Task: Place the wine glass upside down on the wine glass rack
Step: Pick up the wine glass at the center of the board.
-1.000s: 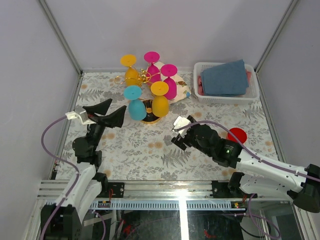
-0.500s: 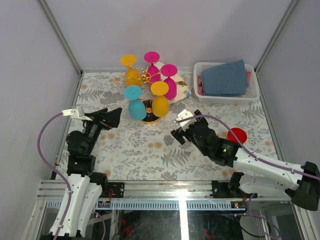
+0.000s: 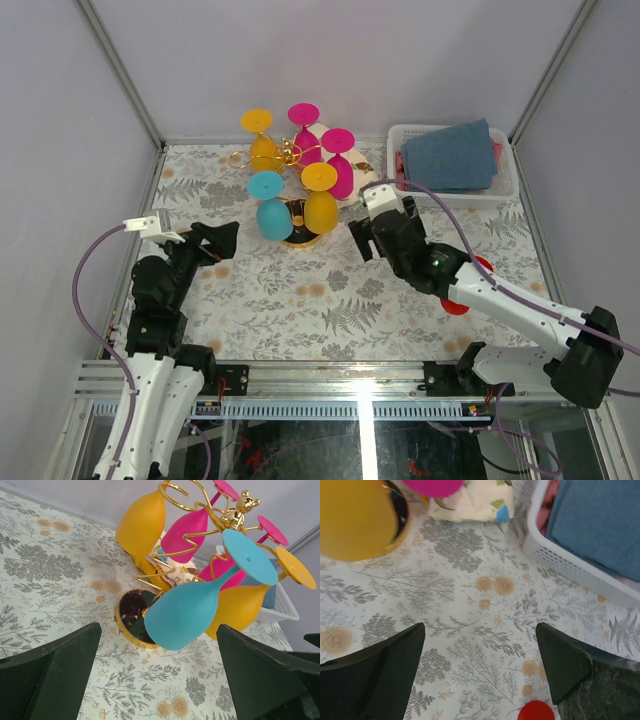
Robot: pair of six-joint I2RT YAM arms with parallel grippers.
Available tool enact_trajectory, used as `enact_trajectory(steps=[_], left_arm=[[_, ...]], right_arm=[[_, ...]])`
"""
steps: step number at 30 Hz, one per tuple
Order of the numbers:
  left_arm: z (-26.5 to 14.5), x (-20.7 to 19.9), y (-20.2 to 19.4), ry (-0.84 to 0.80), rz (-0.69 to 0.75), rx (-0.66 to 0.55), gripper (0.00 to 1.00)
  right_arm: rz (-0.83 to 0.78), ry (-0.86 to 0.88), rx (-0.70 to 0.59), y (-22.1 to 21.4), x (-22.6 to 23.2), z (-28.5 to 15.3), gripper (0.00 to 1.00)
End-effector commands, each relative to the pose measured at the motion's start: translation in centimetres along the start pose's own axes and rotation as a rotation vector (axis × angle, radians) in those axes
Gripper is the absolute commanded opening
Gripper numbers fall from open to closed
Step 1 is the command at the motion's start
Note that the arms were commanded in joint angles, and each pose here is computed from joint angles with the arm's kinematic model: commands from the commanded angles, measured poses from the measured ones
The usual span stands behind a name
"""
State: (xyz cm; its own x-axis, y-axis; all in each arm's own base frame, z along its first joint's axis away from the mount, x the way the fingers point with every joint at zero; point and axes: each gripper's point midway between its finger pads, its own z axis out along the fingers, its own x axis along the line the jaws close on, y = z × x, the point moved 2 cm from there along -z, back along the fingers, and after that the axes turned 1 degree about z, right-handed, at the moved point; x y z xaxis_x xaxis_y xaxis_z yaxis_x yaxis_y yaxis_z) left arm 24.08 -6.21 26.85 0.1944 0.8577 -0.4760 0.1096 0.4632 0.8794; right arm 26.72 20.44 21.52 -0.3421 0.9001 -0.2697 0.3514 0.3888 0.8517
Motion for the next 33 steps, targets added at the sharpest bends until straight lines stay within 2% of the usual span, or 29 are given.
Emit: enact_trajectory(steps=[1,6,18,25,29,33], left_arm=[[-0.6,-0.7,1.6,0.006,0.056,-0.025,1.00],[-0.7,-0.8,1.8,0.008,0.073,-0.025,1.00],[-1.0,-1.6,1.6,-0.034,0.102,-0.019,1.00],[-0.9,-2.2,1.5,-0.069,0.106,-0.016,1.00],[-0.8,-2.3,1.3,-0.076,0.109,-0.006,1.00],[-0.5,-2.4,1.0,-0.086,0.104,0.009,1.00]], right_arm=[[0.220,-0.017,0.007,1.0,-3.2,0.0,0.99],[0.356,-0.075,0.050,-0.1,-6.8,0.1,0.99],[0.590,-0.352,0.115,-3.5,-16.2,0.5,0.99],[0.640,-0.447,0.153,-6.1,-17.3,0.6,0.99],[0.707,-0.578,0.153,-7.3,-18.3,-0.5,0.99],[0.752,-0.676,0.223,-8.9,-18.7,-1.8,0.99]])
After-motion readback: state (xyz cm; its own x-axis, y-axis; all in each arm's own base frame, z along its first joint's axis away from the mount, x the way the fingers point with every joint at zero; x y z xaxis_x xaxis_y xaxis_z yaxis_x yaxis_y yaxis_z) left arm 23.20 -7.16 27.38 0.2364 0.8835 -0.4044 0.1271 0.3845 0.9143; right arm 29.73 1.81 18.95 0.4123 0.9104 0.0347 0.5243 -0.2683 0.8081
